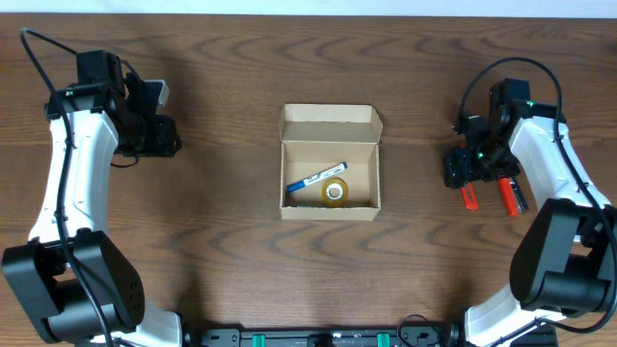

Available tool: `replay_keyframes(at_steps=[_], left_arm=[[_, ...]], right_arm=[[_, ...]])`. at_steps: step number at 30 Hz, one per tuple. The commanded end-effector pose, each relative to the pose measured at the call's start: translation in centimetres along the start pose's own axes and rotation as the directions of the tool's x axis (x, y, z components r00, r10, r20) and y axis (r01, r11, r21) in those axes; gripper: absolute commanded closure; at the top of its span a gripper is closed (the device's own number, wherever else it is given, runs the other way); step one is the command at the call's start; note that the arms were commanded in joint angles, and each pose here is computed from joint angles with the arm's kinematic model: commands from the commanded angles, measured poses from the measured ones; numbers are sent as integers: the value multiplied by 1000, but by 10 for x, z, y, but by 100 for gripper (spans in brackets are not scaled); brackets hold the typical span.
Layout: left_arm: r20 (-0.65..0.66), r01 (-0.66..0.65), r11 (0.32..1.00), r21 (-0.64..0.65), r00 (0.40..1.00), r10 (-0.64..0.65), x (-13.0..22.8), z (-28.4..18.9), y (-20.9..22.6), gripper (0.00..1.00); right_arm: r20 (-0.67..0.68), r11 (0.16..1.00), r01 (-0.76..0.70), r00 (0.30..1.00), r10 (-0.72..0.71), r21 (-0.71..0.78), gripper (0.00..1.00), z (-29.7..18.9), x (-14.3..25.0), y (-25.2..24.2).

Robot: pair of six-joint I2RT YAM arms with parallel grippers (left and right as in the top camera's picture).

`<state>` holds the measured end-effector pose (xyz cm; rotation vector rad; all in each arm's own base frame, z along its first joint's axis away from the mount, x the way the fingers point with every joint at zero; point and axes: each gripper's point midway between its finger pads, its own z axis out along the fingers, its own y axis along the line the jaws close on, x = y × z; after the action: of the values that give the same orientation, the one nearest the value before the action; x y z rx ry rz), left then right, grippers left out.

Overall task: Pack container
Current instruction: 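Move the right gripper to the red box cutter and grasp it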

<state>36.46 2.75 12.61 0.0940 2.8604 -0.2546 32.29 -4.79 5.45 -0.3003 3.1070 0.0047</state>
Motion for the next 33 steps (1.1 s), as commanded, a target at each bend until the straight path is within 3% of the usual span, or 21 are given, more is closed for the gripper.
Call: replay_keyframes(at_steps=[1, 18, 33], left_arm=[[2, 0, 1000, 6, 1000, 0, 1, -2, -1, 54], [-2, 2, 1000, 6, 1000, -2, 2, -2, -1, 54], [-9, 3, 1000, 8, 1000, -3, 3, -2, -2, 54]], right_arm=[[-20, 1000, 0, 1000, 0, -24, 17, 14, 1, 2], [-49, 998, -42, 998, 40, -37, 18, 51, -6, -7], [-63, 995, -85, 995, 81, -48, 25, 64, -3, -17]])
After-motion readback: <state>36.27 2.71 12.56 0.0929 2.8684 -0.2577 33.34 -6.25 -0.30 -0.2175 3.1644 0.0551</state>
